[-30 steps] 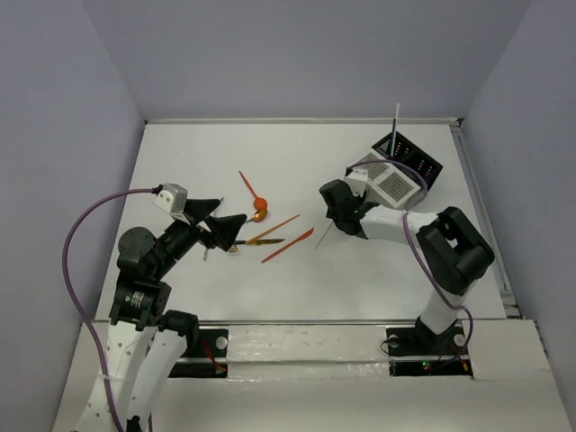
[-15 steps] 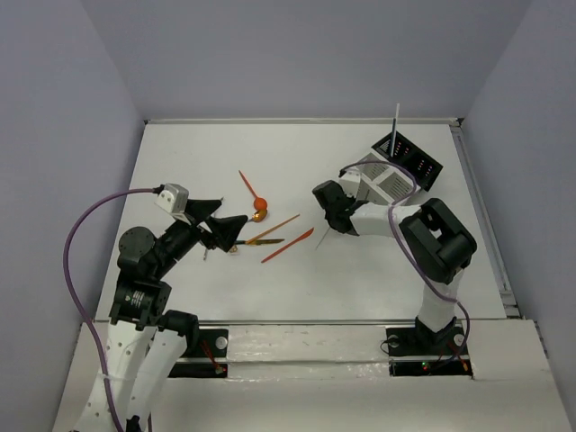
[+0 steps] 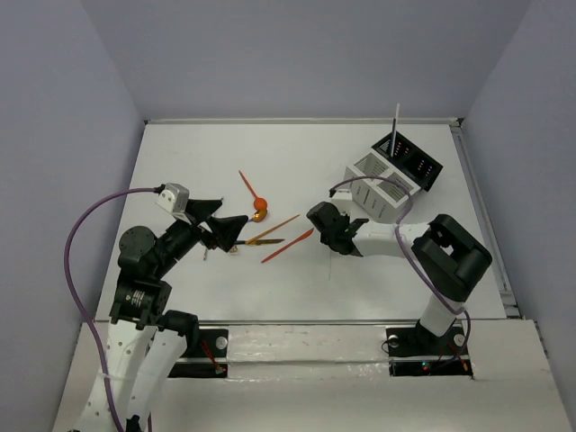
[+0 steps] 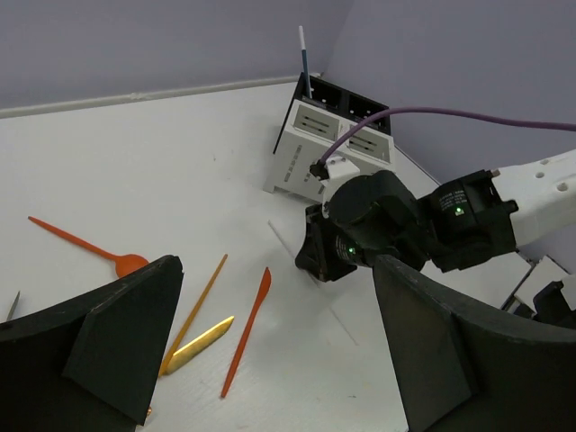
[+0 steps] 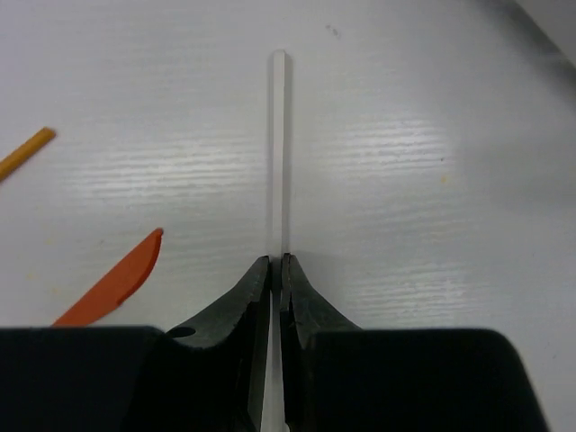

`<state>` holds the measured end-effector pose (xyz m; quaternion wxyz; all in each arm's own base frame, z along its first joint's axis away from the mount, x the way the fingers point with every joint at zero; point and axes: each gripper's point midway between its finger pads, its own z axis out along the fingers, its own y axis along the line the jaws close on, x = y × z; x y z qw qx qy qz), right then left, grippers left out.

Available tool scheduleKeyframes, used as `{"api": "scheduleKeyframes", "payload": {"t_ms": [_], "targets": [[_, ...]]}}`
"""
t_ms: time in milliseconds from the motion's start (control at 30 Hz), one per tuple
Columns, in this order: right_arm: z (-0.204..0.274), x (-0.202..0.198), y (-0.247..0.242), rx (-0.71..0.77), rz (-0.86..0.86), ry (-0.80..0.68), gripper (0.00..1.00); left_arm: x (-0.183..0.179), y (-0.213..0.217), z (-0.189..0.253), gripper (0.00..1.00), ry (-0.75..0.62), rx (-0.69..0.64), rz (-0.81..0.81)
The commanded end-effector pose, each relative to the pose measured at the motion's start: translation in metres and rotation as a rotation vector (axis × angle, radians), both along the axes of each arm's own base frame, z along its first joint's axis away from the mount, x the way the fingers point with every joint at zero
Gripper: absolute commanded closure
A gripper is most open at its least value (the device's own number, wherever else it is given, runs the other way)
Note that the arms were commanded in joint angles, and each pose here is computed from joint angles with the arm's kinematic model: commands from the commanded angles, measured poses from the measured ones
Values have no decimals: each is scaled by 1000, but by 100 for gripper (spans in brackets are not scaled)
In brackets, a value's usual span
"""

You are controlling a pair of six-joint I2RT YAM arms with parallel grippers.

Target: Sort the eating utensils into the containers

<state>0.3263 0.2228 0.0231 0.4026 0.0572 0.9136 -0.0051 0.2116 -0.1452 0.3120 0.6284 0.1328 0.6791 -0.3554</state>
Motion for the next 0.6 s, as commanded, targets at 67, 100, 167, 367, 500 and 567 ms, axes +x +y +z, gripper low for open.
{"api": "scheduleKeyframes", "payload": {"t_ms": [67, 100, 167, 367, 500, 567], "targets": [[-21, -50, 4, -25, 168, 197, 80, -5, -4, 20, 1, -62, -19, -28], [-19, -48, 3, -40, 171, 192, 73, -5, -4, 19, 1, -61, -19, -29], [-18, -43, 0, -59, 172, 190, 69, -5, -4, 20, 1, -61, -19, -28], [-15, -21, -3, -66, 198, 199, 68, -5, -4, 20, 1, -61, -19, -28], [-20, -10, -5, -97, 209, 224, 68, -5, -4, 20, 1, -62, -19, -28], [-21, -4, -7, -102, 202, 224, 68, -5, -4, 20, 1, -62, -19, -29]]}}
